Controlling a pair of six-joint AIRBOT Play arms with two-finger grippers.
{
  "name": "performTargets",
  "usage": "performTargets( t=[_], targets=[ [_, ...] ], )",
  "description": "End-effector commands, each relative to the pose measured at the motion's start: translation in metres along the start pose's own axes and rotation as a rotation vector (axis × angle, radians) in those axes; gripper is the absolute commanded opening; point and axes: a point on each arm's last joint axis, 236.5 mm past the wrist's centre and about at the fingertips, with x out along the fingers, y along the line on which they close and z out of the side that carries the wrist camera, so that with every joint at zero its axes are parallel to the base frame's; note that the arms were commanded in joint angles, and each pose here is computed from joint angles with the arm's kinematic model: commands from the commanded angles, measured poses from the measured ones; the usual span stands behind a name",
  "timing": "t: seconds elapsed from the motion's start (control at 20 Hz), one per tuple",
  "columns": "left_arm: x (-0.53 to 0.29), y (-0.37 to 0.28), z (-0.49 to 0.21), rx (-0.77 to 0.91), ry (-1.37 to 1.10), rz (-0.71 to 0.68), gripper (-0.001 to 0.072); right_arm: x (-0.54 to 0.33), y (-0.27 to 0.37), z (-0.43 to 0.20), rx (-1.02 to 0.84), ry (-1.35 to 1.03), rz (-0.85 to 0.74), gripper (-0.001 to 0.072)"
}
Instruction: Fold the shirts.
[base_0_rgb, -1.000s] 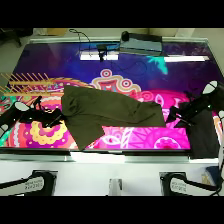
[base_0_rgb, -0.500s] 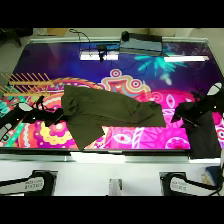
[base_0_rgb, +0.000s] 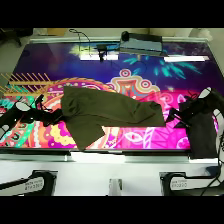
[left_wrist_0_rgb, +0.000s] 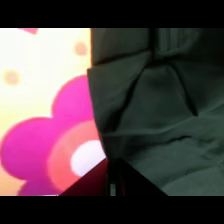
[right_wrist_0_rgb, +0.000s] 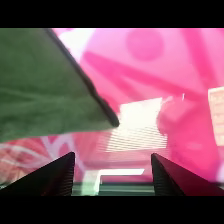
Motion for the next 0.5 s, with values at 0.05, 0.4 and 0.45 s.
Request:
performTargets(
  t=[0.05,0.4,0.45],
  targets=[
    [-0.008,-0.01,-0.004,0.027,0.002,-0.015,0.0038,0.024,0.019,0.011,-0.01,0.022,0.098,0.0487],
    [-0.011,-0.025,-0.017,0.066,0.032,-0.031,0.0038,0.033,0.021,0.032,0.015,-0.041,0.119,0.0404],
    [-0.011,-0.028,-0.018,0.069,0.034,-0.036,0.0038,0.033,0.021,0.036,0.021,-0.052,0.117,0.0399]
  ],
)
